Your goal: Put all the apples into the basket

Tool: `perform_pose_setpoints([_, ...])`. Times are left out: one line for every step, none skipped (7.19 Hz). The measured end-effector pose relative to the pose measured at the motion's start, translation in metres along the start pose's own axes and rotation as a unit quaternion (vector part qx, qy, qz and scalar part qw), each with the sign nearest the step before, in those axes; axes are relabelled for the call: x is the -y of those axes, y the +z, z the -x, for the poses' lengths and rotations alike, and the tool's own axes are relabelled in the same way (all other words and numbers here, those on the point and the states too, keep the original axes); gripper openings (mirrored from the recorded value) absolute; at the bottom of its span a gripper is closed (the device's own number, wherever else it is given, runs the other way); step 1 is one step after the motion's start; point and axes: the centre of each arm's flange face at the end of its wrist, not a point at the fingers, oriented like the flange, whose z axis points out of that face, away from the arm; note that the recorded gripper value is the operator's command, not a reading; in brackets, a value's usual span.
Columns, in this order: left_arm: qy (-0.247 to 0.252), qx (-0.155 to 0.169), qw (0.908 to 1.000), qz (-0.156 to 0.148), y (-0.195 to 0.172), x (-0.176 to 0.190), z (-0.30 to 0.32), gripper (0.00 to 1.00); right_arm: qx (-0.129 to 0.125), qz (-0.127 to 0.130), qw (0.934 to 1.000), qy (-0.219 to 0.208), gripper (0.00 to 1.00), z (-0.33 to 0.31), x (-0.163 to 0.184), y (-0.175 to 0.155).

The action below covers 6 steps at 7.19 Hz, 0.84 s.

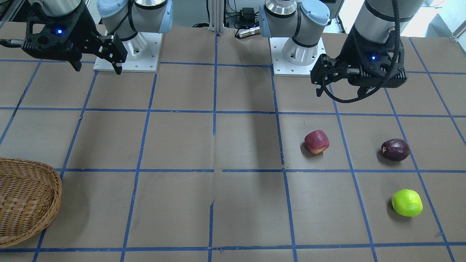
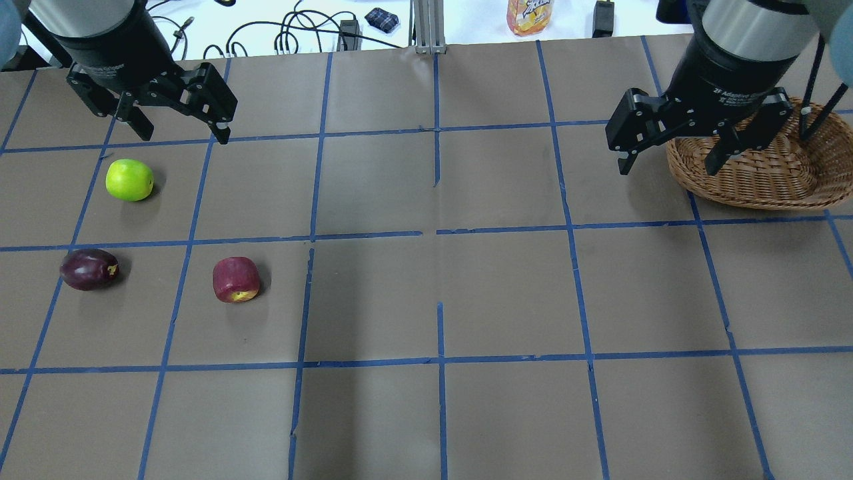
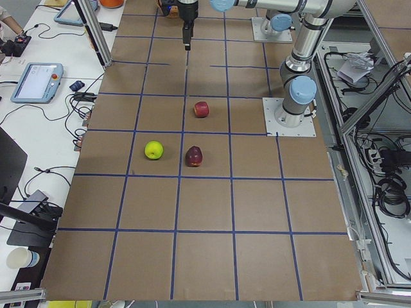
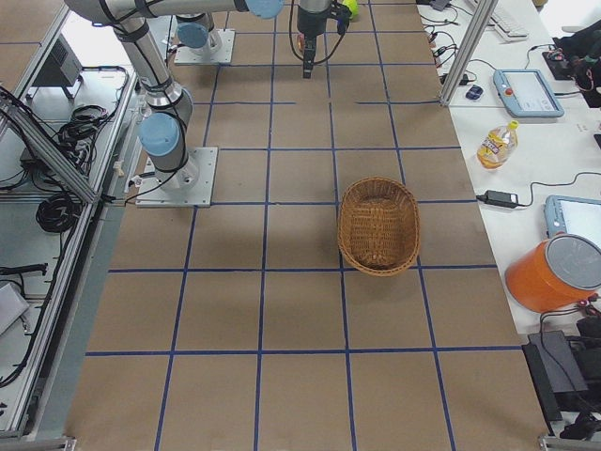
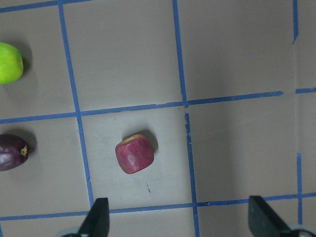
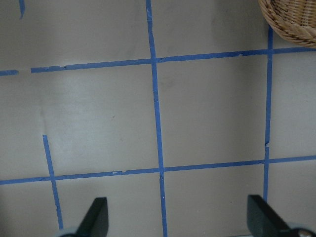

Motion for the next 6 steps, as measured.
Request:
perform_pose_setpoints([-0.001, 0.001, 1.0000, 0.000, 0.0002, 0.0005, 0.0002, 1.00, -0.001, 0.001, 1.0000, 0.000, 1.00, -0.0002, -0.0001, 0.0007])
perform_pose_setpoints([-0.001, 0.000, 1.0000, -0.001, 0.0001, 0.0008, 0.0004, 1.00, -0.001, 0.003, 1.0000, 0.000, 1.00, -0.0001, -0.0001, 0.0020])
perform_pose_setpoints([-0.001, 0.000, 1.0000, -0.001, 0.0001, 0.0009, 0.0004, 1.00, -0.001, 0.006, 1.0000, 0.000, 1.00, -0.0001, -0.0004, 0.0048])
perform_pose_setpoints([-0.001, 0.000, 1.0000, 0.000, 0.0006, 0.0008, 0.0003, 1.00, -0.002, 0.008, 1.0000, 0.000, 1.00, -0.0002, -0.0014, 0.0075])
perform_pose_setpoints([-0.001, 0.000, 1.0000, 0.002, 0.0026, 0.0005, 0.0001, 1.00, -0.002, 0.009, 1.0000, -0.001, 1.00, -0.0003, -0.0026, 0.0084])
perform_pose_setpoints([-0.001, -0.002, 1.0000, 0.008, 0.0091, 0.0013, 0.0007, 1.00, -0.002, 0.009, 1.0000, -0.002, 1.00, -0.0004, -0.0031, 0.0088])
